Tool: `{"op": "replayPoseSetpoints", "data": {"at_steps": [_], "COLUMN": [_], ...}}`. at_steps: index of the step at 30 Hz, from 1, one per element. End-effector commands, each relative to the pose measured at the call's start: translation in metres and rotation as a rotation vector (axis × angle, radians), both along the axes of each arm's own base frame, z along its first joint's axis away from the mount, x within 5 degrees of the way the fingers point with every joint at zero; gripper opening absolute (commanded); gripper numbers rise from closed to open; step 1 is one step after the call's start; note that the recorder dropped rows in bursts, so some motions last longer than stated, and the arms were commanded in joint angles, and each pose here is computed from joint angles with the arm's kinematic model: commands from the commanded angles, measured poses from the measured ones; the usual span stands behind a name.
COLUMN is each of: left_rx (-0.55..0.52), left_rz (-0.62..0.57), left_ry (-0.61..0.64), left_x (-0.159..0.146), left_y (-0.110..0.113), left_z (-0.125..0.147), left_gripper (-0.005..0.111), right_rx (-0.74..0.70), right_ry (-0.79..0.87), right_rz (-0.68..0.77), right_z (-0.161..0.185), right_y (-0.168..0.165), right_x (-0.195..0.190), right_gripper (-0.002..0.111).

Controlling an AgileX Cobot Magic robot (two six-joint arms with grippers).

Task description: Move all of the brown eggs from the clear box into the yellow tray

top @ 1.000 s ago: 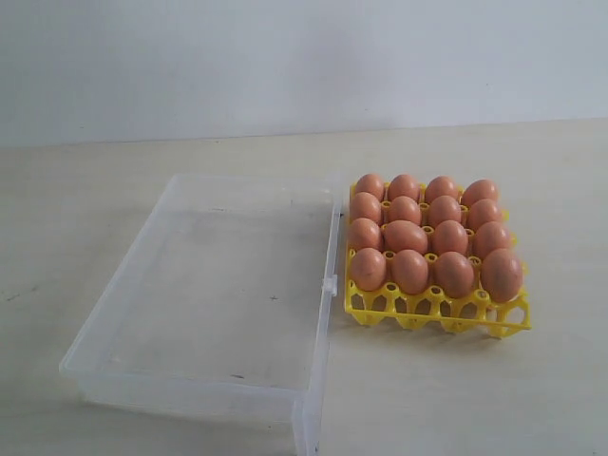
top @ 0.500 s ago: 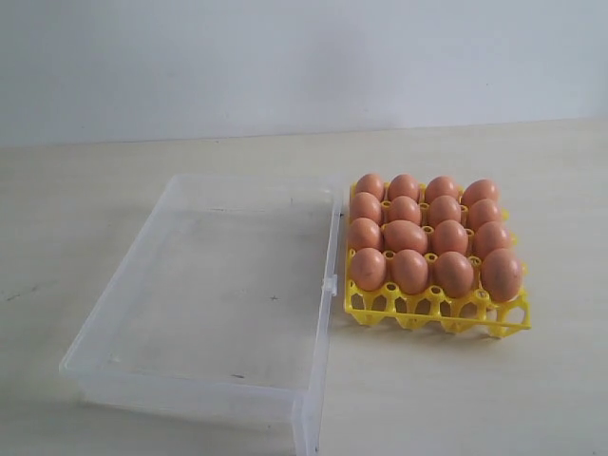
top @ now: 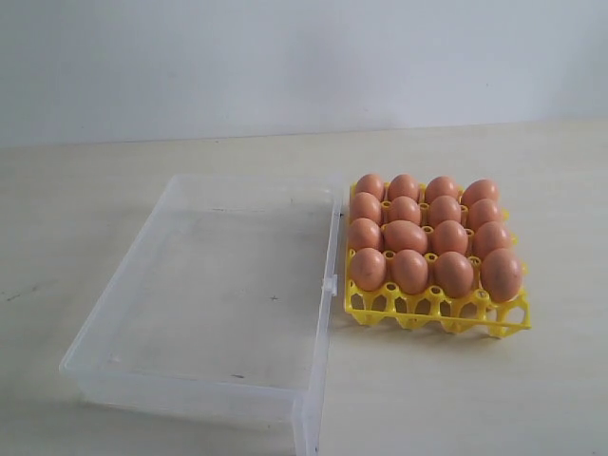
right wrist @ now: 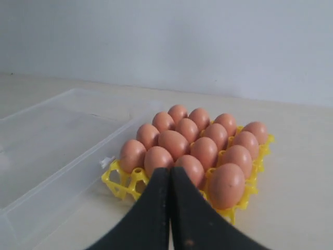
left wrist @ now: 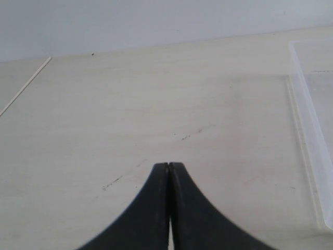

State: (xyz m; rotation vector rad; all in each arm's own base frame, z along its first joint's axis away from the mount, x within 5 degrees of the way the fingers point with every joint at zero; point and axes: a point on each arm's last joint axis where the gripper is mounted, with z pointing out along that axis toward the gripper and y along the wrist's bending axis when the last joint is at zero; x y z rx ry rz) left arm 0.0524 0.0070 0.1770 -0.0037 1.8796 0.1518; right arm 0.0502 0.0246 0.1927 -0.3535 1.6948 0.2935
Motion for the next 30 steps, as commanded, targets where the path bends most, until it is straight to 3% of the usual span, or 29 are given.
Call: {"op": "replayPoseSetpoints", "data": {"at_steps": [1, 7, 12, 30], "left_rx": [-0.006, -0.006, -0.006, -0.006], "left_rz": [-0.005, -0.005, -0.005, -0.005], "left_ry": [-0.016, -0.016, -0.016, -0.016], "left_x": [0.000, 0.000, 0.000, 0.000], "left_y": [0.000, 0.000, 0.000, 0.000], "left_z": [0.002, 0.002, 0.002, 0.002], "left_gripper": [0.000, 0.000, 0.000, 0.000], "right_rx": [-0.054, 0.075, -0.029, -0.047], "right_ry": [-0.081, 0.054, 0.020, 0.087], "right_rz": [-0.044, -0.158, -0.142, -0.148], "right_z": [0.004, -0.004, -0.004, -0.010], "right_y": [-0.004, -0.011, -0.011, -0.012], "right_x": [0.002, 0.003, 0.003, 0.002], "right_gripper": [0.000, 0.000, 0.000, 0.000]}}
